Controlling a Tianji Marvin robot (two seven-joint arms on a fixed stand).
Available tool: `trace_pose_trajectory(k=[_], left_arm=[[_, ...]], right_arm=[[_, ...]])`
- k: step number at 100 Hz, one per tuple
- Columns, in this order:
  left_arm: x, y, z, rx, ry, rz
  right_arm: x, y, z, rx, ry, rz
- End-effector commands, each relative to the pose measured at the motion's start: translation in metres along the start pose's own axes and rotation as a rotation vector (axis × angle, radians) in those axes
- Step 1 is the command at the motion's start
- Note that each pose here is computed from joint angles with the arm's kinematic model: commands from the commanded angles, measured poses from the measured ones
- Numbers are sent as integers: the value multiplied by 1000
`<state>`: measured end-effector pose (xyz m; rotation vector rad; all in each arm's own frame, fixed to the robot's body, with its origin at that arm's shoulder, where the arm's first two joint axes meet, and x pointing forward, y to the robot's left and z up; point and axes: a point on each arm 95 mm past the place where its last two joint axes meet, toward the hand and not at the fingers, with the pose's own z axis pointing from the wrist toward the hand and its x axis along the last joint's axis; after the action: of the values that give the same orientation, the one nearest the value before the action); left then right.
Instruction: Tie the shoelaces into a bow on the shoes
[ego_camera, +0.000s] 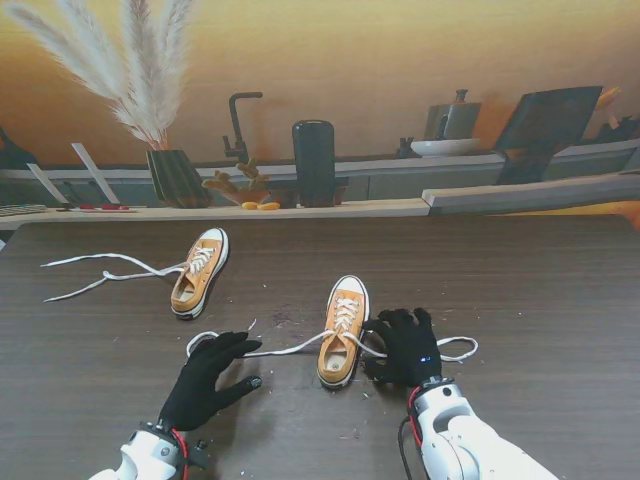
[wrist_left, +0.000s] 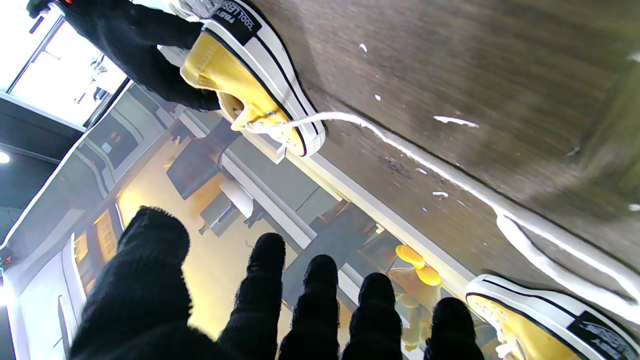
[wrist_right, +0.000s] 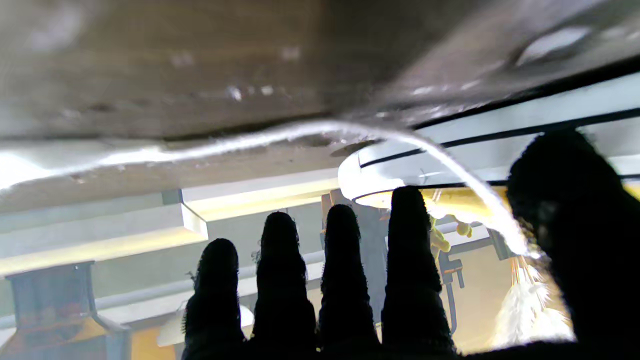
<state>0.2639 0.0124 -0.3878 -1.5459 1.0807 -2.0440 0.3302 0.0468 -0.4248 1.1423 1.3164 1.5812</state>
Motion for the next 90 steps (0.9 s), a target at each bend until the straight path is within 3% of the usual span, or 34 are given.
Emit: trace_pose_trajectory(k=[1,55,90], left_arm=[[3,1,-2,-11,9,-3],[5,1,-3,-1,13,-4],[5,2,-3,-3,17,-13]], right_arm=[[-5,-10,1,22,-22,-21],[-6,-22,10,18,-32,0],[-2,-2,1,0,-40,92]])
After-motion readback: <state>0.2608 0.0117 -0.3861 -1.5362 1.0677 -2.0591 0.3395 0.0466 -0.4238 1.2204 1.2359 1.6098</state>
